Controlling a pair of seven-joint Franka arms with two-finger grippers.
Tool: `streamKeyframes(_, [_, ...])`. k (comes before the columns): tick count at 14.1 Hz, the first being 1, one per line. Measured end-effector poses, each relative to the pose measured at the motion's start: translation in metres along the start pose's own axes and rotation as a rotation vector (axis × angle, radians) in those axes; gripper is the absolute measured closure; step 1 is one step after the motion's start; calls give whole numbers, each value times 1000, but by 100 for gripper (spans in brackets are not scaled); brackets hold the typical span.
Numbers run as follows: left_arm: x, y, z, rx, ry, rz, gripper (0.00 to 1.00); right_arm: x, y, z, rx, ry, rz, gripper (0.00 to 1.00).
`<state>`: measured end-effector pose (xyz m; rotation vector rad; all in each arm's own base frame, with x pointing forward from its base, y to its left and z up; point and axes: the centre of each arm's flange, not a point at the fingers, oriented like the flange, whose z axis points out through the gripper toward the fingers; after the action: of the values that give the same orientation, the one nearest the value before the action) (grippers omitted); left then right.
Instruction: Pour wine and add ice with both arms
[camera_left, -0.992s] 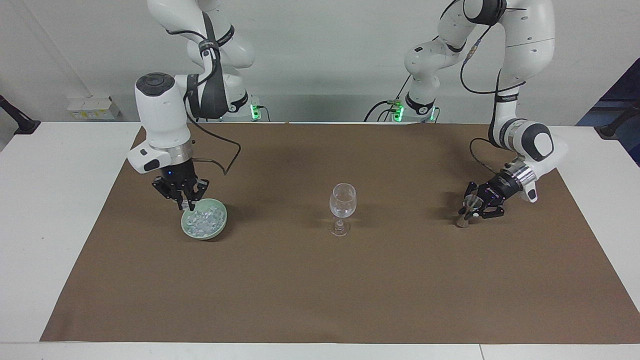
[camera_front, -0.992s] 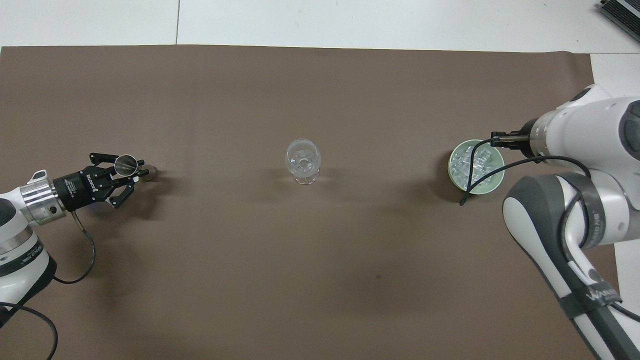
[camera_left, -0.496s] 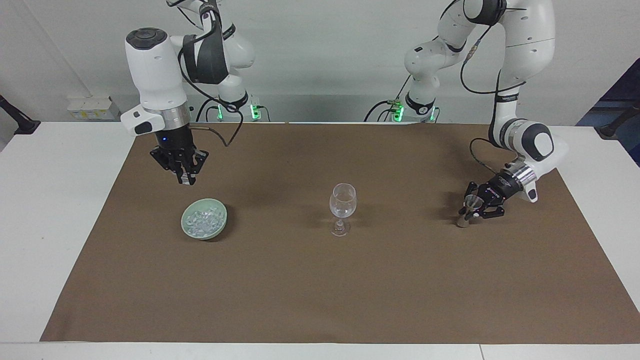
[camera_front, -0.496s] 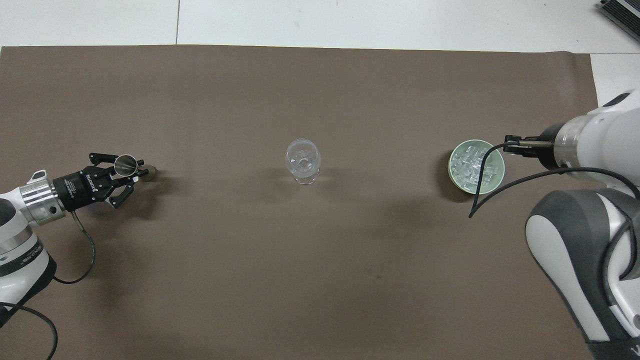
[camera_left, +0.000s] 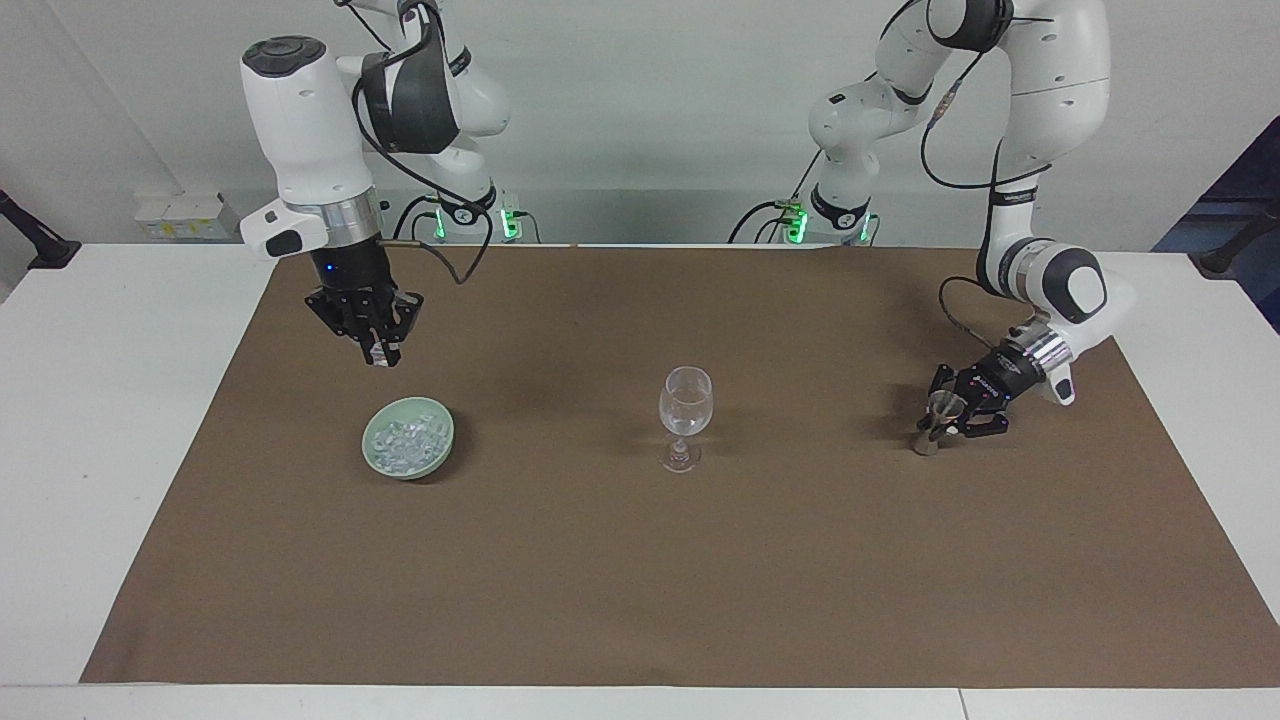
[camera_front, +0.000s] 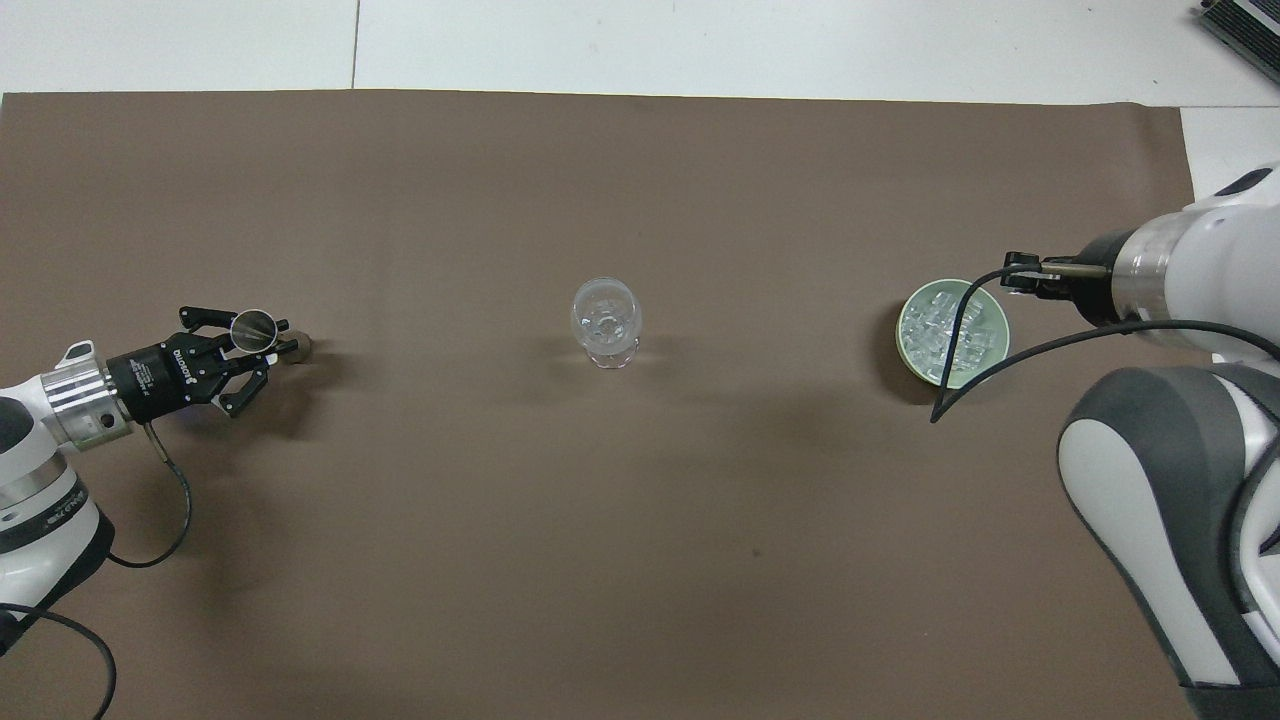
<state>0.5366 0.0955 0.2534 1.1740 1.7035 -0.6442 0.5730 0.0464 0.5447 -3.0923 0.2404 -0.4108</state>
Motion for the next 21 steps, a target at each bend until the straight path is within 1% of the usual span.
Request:
streamKeyframes(1, [0, 0, 0, 0, 0, 0, 72, 0, -7, -3, 4, 1, -5, 76])
streamKeyframes(2, [0, 0, 0, 0, 0, 0, 72, 1, -18, -7, 11, 5, -1, 76])
streamKeyframes(3, [0, 0, 0, 0, 0, 0, 67, 1, -33, -12, 21, 8, 4, 76])
streamKeyframes(4, [0, 0, 0, -1, 1, 0, 63, 2, -50, -19, 33, 11, 12, 76])
streamKeyframes(5, [0, 0, 0, 0, 1, 1, 63, 1, -69, -25, 46, 15, 21, 76])
streamKeyframes(6, [1, 0, -1, 0, 2, 2, 54, 0, -88, -31, 61, 19, 31, 76])
streamKeyframes(7, [1, 0, -1, 2, 4, 3, 54, -1, -107, -36, 76, 24, 42, 76])
streamKeyframes(8, [1, 0, -1, 4, 5, 6, 51, -4, -126, -40, 92, 26, 54, 76])
streamKeyframes(9, [1, 0, -1, 6, 7, 7, 42, -7, -145, -42, 107, 24, 65, 76])
streamKeyframes(10, [1, 0, -1, 7, 7, 8, 30, -12, -164, -40, 118, 16, 74, 76])
streamKeyframes(11, [1, 0, -1, 8, 8, 10, 19, -17, -182, -36, 128, 5, 74, 76])
streamKeyframes(12, [1, -1, -1, 12, 11, 13, 7, -20, -199, -34, 139, -2, 68, 76])
streamKeyframes(13, [2, -1, -1, 17, 15, 16, 0, -24, -214, -33, 149, -8, 62, 76])
streamKeyframes(19, [12, -1, -22, 97, 64, 107, 0, -45, -279, -31, 190, -31, 43, 76])
streamKeyframes(21, [10, 3, -31, 119, 81, 139, 0, -45, -292, -27, 198, -35, 33, 76])
